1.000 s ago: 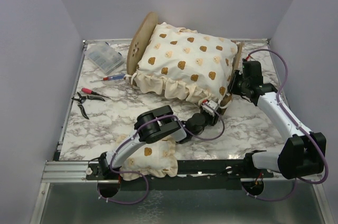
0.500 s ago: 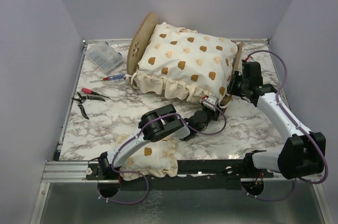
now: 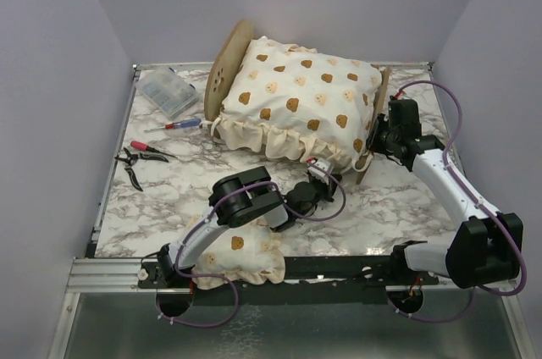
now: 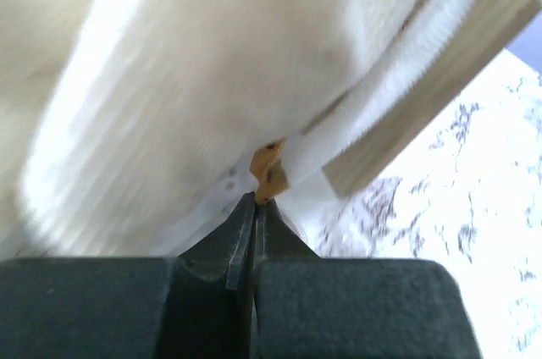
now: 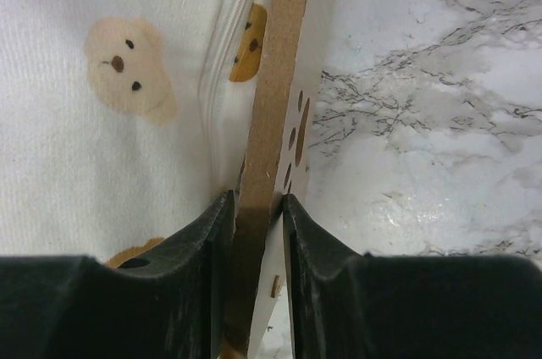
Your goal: Set up the pet bed
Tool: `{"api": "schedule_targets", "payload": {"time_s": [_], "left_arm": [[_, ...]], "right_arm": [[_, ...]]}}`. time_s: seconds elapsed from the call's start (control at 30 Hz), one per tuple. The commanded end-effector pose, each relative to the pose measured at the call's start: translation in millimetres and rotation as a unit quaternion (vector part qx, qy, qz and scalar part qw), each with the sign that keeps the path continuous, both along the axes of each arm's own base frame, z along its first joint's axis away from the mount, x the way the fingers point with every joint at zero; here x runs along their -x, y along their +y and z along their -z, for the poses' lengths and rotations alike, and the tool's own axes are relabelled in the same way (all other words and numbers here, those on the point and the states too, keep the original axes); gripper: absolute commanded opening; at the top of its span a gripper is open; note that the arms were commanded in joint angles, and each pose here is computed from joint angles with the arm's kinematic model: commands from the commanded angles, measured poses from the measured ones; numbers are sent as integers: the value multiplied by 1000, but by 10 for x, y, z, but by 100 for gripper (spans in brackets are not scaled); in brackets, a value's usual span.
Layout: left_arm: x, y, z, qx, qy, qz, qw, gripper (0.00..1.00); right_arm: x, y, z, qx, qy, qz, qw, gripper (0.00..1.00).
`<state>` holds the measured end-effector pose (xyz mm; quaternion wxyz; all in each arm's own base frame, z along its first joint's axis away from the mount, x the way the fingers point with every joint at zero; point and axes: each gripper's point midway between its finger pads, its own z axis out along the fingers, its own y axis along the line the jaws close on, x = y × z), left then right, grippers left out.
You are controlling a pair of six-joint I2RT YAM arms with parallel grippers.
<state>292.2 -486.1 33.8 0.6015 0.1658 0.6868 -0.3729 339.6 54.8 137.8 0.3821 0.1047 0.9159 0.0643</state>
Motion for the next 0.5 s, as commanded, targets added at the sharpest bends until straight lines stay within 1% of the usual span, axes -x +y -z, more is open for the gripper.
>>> {"api": "schedule_targets", "payload": {"time_s": [0.0, 0.17, 0.27, 0.37, 0.4, 0.47], "left_arm": [[245, 208, -67, -17, 27, 12, 999, 0], [444, 424, -12, -66, 75, 16, 995, 0], [612, 489, 51, -98, 114, 34, 988, 0], [803, 496, 110, -130, 152, 61, 978, 0], [874, 517, 170, -151, 170, 68, 971, 0], [1004, 499, 184, -172, 199, 89, 961, 0]], "right_arm": [[-8, -169, -122, 22, -20, 33, 999, 30], [-11, -204, -105, 22, -21, 43, 999, 30], [-16, -210, -115, 22, -23, 45, 998, 32], [-18, -209, -164, 20, -29, 46, 998, 37], [-17, -209, -193, 19, -32, 45, 998, 40], [-6, -205, -268, 18, -40, 43, 998, 45]]}}
